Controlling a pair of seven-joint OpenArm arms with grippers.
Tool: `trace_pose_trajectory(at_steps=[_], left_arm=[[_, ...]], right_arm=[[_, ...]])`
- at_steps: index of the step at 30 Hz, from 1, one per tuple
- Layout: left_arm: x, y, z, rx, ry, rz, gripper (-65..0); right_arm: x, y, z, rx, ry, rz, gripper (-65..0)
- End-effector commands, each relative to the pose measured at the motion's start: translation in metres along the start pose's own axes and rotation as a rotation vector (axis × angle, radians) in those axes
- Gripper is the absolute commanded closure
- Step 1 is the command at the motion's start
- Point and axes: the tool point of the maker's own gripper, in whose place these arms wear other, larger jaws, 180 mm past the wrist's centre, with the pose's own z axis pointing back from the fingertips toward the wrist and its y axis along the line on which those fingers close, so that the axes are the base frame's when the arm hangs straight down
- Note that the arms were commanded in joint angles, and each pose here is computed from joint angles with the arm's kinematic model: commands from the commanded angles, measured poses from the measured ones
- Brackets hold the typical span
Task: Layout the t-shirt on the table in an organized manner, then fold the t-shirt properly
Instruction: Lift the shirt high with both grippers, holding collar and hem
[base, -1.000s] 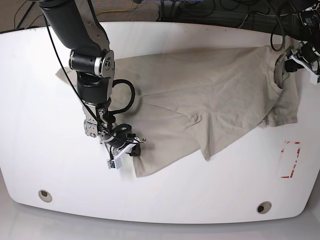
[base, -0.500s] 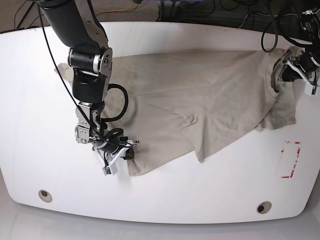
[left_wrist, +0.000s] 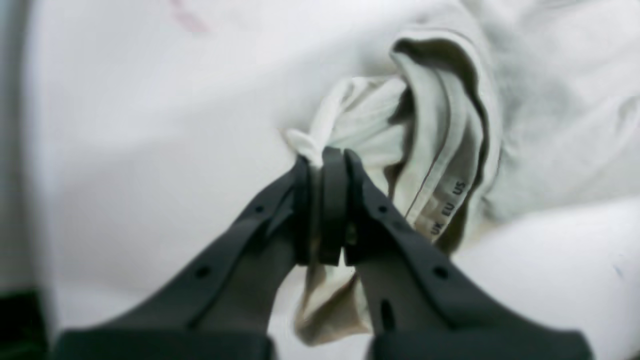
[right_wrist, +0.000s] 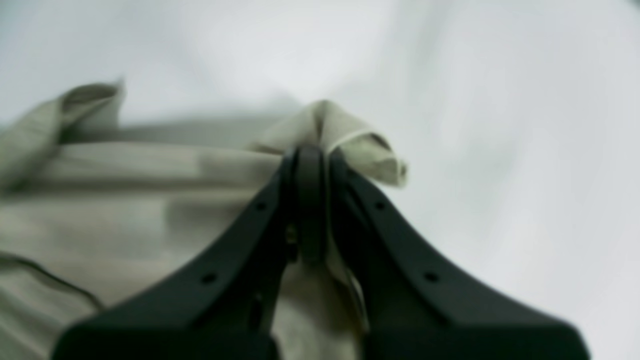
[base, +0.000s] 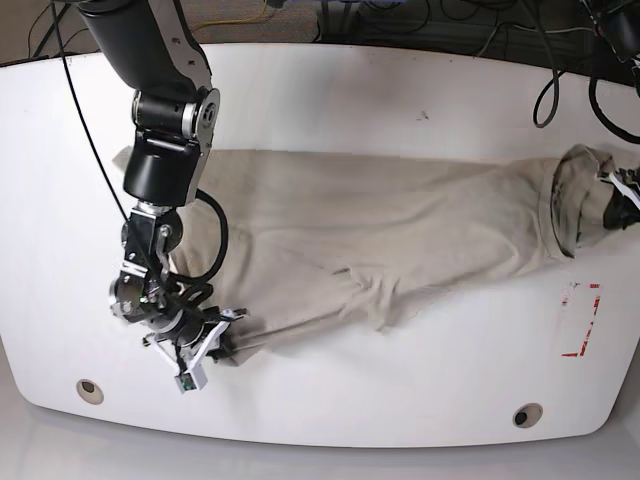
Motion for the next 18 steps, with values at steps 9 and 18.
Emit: trace_pose_trajectory(at_steps=[9, 18], left_arm=[[0.165, 0.033, 0.046, 0.129, -0.253, -0.196, -0.6], [0.322, 0.036, 0.149, 0.256, -0.622, -0.322, -0.4]], right_arm=[[0.149, -0.060, 0.070, -0.141, -0.209, 0.167, 0.0], [0.273, -0.096, 0.170, -0.299, -0.378, 0.257, 0.0]])
